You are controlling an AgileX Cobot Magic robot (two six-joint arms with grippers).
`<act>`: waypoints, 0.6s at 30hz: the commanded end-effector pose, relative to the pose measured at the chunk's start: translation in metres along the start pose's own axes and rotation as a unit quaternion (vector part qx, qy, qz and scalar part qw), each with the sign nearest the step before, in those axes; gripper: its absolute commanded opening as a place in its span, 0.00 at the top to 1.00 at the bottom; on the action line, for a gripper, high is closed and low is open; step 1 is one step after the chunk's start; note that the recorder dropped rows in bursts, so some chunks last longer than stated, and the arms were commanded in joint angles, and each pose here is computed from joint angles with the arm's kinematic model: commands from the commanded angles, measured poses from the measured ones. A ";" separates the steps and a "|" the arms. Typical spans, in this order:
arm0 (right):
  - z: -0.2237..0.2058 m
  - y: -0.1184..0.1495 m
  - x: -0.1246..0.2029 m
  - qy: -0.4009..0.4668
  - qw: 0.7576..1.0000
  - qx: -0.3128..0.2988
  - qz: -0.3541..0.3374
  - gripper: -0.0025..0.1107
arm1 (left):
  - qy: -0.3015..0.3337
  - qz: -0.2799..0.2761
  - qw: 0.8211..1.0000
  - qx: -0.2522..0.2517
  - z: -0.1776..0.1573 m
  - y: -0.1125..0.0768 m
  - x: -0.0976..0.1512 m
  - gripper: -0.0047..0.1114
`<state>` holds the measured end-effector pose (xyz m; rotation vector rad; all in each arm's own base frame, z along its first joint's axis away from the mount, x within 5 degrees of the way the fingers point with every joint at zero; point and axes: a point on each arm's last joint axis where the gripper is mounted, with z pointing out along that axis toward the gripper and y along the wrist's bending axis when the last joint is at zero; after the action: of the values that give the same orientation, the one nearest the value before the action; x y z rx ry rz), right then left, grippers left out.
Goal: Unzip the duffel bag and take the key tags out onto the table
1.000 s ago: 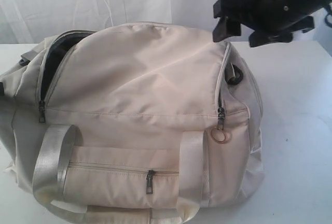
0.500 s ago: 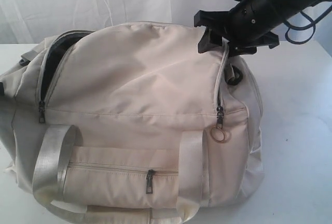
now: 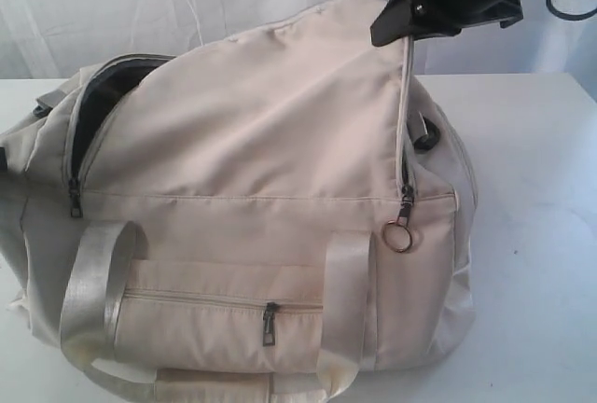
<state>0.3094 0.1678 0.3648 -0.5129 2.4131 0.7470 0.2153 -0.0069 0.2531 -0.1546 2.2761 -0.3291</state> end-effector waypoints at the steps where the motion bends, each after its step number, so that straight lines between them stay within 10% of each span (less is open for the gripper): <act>1: -0.023 0.018 0.014 0.059 0.995 -0.053 -0.060 0.98 | -0.003 -0.005 1.000 0.004 -0.002 -0.001 0.000 0.96; 18: -0.043 0.078 0.146 0.179 0.942 -0.207 -0.193 0.98 | -0.001 -0.005 1.000 0.005 -0.002 -0.001 0.000 0.96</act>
<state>0.1626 0.1730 0.3496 -1.2340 2.3745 1.0130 0.2153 -0.0069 0.2531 -0.1546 2.2761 -0.3291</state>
